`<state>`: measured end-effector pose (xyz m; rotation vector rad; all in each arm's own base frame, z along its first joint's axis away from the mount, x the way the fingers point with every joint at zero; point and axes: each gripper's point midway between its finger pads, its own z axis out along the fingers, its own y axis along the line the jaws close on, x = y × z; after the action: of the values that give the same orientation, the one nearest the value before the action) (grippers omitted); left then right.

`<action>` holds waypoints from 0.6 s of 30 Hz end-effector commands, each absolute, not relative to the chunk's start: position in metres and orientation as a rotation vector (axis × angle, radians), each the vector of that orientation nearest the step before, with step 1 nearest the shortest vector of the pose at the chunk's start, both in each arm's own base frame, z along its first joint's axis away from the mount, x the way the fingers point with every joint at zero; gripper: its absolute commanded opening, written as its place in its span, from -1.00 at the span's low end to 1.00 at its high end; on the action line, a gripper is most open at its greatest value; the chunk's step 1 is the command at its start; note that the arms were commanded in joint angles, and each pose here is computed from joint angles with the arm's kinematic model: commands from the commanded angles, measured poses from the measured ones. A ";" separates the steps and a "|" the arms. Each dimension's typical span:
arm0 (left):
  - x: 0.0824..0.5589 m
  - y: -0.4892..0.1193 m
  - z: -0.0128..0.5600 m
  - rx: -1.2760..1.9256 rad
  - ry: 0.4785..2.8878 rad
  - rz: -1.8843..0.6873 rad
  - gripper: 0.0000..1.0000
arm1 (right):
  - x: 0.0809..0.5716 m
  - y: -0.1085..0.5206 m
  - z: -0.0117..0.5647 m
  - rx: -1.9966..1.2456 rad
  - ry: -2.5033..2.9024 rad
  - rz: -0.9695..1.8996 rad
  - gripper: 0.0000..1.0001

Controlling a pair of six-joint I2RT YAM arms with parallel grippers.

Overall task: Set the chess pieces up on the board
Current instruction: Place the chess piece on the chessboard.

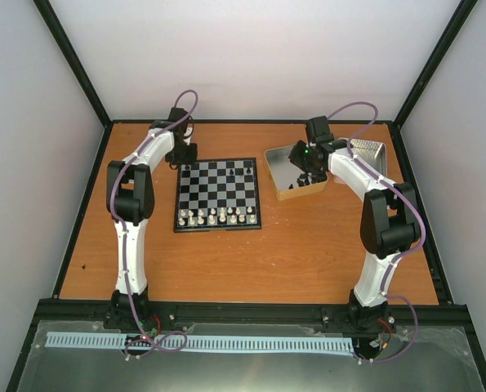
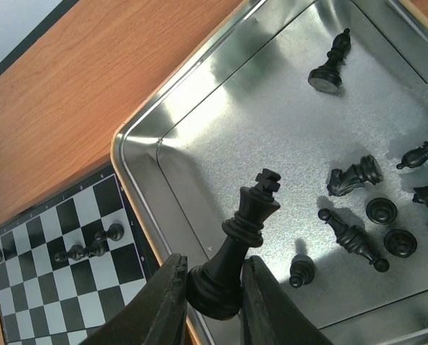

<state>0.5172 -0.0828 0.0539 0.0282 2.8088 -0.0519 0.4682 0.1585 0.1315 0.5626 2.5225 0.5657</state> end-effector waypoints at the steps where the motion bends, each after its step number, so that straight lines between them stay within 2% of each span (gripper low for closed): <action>1: 0.533 -0.082 0.083 0.016 2.741 -0.059 -0.26 | 0.472 0.159 0.146 0.539 2.489 0.550 -0.61; 6: 0.534 -0.079 0.103 0.023 2.701 -0.041 -0.17 | 0.474 0.160 0.156 0.492 2.470 0.545 -0.61; 9: 0.536 -0.082 0.134 0.032 2.629 -0.075 -0.07 | 0.479 0.168 0.173 0.385 2.439 0.577 -0.62; 13: 0.535 -0.111 0.195 0.115 2.472 -0.299 0.06 | 0.480 0.203 0.212 0.091 2.336 0.757 -0.65; 18: 0.514 -0.158 0.275 0.280 2.221 -0.665 0.25 | 0.456 0.249 0.267 -0.307 2.147 0.996 -0.61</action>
<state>0.5228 -0.1192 0.1862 0.1302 2.4968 -0.3570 0.4724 0.2050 0.1861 0.0961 2.4073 0.7874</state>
